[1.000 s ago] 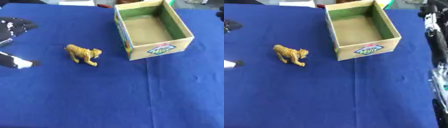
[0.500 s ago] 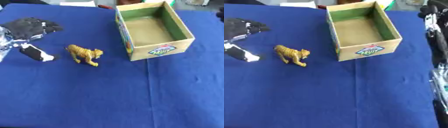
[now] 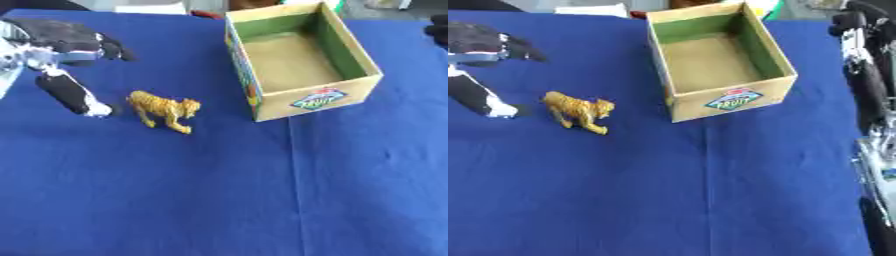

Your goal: Pick up objects on the table and place them in the box.

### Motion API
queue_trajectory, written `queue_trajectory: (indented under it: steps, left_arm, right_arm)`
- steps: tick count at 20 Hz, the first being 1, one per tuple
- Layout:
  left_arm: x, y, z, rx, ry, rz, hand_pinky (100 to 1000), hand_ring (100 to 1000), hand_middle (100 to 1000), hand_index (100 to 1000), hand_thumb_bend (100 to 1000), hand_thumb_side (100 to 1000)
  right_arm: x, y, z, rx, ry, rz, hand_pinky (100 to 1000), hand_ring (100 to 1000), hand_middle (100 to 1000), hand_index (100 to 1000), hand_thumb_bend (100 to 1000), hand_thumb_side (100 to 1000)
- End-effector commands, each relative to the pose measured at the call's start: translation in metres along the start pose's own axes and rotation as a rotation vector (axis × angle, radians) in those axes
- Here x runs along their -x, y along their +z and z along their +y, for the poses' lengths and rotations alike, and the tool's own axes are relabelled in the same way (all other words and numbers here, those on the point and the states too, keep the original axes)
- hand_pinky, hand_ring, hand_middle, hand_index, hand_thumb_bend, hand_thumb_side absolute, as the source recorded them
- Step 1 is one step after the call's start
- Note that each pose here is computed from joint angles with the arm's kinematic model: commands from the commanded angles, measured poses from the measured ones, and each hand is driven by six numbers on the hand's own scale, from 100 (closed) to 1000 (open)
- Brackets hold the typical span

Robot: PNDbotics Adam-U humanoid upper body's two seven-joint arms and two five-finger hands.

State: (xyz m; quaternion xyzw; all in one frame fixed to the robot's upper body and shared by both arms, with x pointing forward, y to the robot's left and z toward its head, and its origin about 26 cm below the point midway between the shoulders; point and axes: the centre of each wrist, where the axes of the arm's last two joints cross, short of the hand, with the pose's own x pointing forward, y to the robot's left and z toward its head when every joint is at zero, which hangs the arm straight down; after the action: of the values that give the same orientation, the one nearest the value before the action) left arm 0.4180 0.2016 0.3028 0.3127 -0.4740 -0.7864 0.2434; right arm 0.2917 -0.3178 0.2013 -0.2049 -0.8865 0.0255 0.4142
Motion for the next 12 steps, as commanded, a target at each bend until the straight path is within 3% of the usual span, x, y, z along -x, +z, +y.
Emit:
queue_trajectory:
  steps: [1, 7, 12]
  left_arm:
    - [0.004, 0.007, 0.011, 0.031, -0.059, -0.041, 726, 867, 891, 989, 423, 535]
    - [0.003, 0.001, 0.007, 0.039, -0.051, -0.074, 741, 871, 904, 1000, 443, 515]
    - [0.001, -0.01, -0.005, 0.073, -0.033, -0.158, 756, 875, 905, 1000, 393, 470]
  right_arm:
    - [-0.008, -0.003, -0.002, -0.009, 0.002, -0.03, 895, 780, 720, 854, 100, 709]
    - [-0.008, -0.003, -0.002, -0.012, 0.0, -0.029, 896, 780, 720, 854, 100, 707]
    - [-0.007, -0.003, -0.001, -0.016, -0.002, -0.027, 896, 780, 719, 855, 100, 705]
